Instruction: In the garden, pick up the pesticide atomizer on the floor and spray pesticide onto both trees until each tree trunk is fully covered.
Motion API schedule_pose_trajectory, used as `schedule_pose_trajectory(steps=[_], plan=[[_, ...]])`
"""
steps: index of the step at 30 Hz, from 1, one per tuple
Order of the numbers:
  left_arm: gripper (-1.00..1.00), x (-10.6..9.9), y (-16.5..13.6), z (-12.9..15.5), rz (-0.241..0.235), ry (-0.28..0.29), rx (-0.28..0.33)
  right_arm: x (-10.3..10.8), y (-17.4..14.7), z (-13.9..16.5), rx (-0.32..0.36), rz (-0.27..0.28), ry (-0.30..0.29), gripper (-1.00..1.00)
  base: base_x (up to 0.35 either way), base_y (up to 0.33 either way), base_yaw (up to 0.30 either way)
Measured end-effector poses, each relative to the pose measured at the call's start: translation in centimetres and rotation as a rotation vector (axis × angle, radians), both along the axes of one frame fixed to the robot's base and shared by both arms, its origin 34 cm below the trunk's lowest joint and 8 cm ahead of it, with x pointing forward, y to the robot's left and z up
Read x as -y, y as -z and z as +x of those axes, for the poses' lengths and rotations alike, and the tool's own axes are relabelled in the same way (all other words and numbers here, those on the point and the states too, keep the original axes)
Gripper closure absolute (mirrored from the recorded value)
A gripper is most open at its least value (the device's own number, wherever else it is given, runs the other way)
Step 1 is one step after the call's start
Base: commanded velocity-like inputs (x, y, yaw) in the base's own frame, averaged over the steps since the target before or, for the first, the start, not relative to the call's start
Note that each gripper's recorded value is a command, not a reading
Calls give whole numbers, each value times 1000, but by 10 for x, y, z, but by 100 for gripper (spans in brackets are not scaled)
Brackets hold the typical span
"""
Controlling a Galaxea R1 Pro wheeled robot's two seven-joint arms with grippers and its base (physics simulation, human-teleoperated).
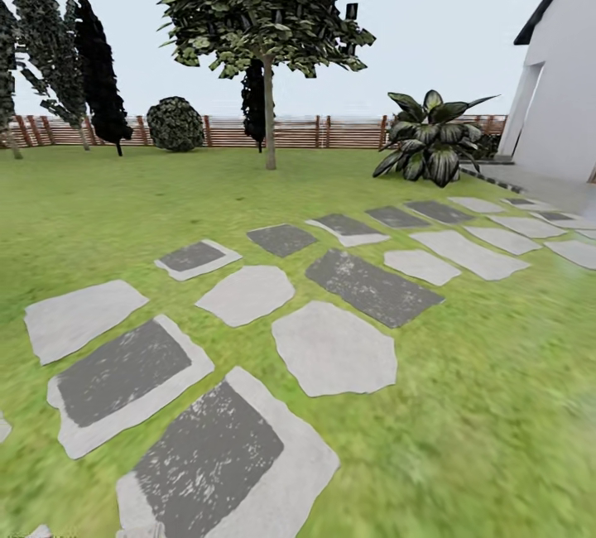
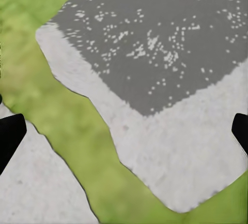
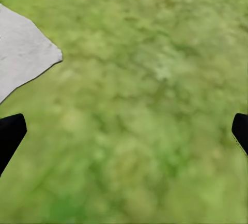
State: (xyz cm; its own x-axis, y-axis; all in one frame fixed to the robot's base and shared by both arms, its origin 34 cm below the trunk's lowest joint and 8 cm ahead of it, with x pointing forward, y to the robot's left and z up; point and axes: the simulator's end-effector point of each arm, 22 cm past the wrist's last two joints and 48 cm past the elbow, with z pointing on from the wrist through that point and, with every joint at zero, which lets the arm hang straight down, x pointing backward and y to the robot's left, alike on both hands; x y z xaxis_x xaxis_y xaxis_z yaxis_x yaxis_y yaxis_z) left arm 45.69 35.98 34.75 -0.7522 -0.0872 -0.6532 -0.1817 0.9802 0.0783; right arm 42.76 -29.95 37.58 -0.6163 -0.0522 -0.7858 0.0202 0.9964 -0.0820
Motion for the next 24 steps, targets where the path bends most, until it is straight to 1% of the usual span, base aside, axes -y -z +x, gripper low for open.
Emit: schedule_pose_trajectory(steps=[6, 12, 18, 24], plan=[[-100, 0, 0, 0, 0, -2, 0, 0, 0, 0, 0, 0, 0, -100, 184, -223, 276], [-100, -1, 0, 0, 1, -2, -1, 0, 0, 0, 0, 0, 0, -100, 20, -242, 277], [-100, -8, 0, -1, -4, -37, 3, -1, 0, 0, -1, 0, 0, -100, 1, -30, 278], [-100, -9, 0, -2, -6, -43, 1, -1, 1, -1, -4, 1, -1, -100, 0, -2, 278]])
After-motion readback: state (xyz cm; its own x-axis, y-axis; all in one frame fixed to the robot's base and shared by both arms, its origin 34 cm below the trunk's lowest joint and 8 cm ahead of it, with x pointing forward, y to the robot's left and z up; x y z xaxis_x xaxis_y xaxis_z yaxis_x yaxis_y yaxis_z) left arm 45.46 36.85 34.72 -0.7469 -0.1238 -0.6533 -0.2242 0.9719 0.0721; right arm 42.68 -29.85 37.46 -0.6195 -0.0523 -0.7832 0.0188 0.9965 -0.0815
